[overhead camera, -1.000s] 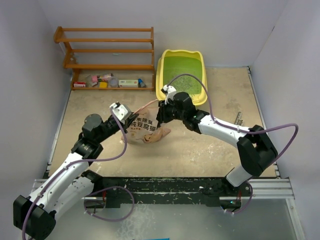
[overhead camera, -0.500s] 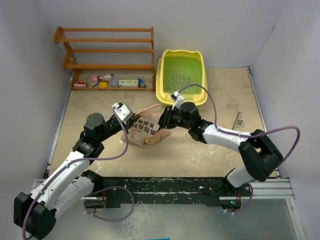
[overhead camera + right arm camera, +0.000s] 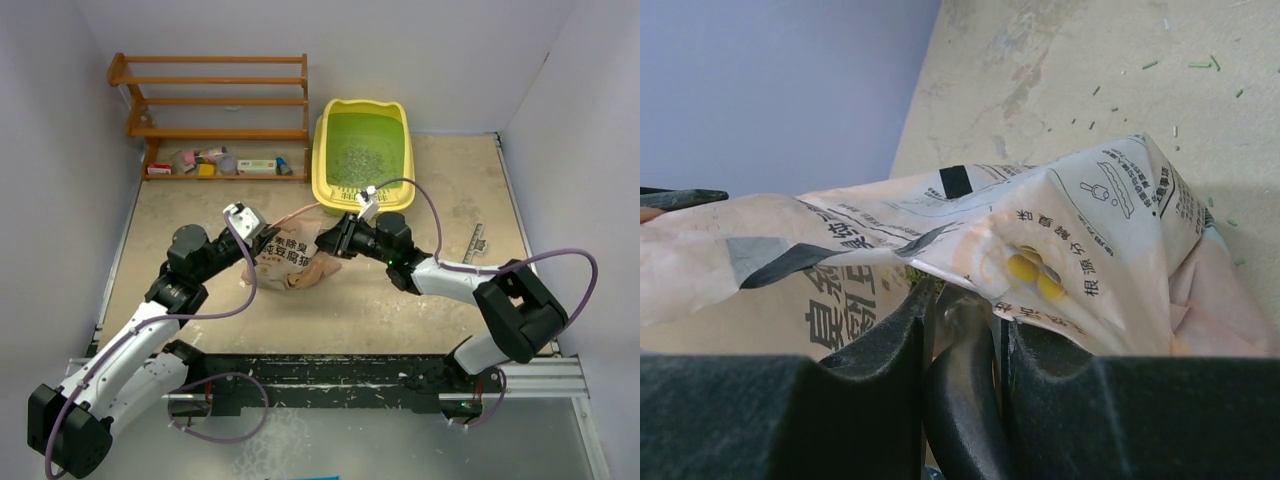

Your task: Fill the litter box with clean litter

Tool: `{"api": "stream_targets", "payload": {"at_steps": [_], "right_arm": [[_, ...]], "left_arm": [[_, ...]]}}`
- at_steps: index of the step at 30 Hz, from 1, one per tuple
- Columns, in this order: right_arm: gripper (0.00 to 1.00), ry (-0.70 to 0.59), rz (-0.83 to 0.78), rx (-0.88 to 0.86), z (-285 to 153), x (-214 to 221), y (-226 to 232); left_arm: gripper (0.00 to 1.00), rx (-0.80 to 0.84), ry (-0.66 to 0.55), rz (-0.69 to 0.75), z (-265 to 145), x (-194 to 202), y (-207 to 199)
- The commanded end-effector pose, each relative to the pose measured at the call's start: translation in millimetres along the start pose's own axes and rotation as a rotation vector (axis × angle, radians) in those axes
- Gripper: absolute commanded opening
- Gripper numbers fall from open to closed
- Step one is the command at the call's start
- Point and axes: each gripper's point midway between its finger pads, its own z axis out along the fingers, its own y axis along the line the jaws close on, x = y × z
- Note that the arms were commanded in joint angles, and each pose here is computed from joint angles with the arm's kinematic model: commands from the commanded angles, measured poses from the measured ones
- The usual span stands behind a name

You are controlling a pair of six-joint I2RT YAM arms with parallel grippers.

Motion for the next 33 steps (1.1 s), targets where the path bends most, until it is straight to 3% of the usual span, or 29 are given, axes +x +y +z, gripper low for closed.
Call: {"api": "stream_targets", "payload": {"at_steps": [1, 19, 33], "right_arm": [[0.0, -0.081, 0.027, -0.159, -9.5, -24.7, 40.7], [0.0, -0.239, 0.016, -0.084, -70.3, -47.9, 23.0], [0.0, -0.395, -0.033, 0.009, -126.5, -55.0, 20.8]], "left_arm": [[0.0, -0.045, -0.149, 0.064, 0.0, -54.0, 13.3], [0.0, -0.046, -0.156, 0.07, -1.9, -57.0, 13.0], [0.13, -0.026, -0.151, 0.062, 0.0, -55.7, 10.2]]}}
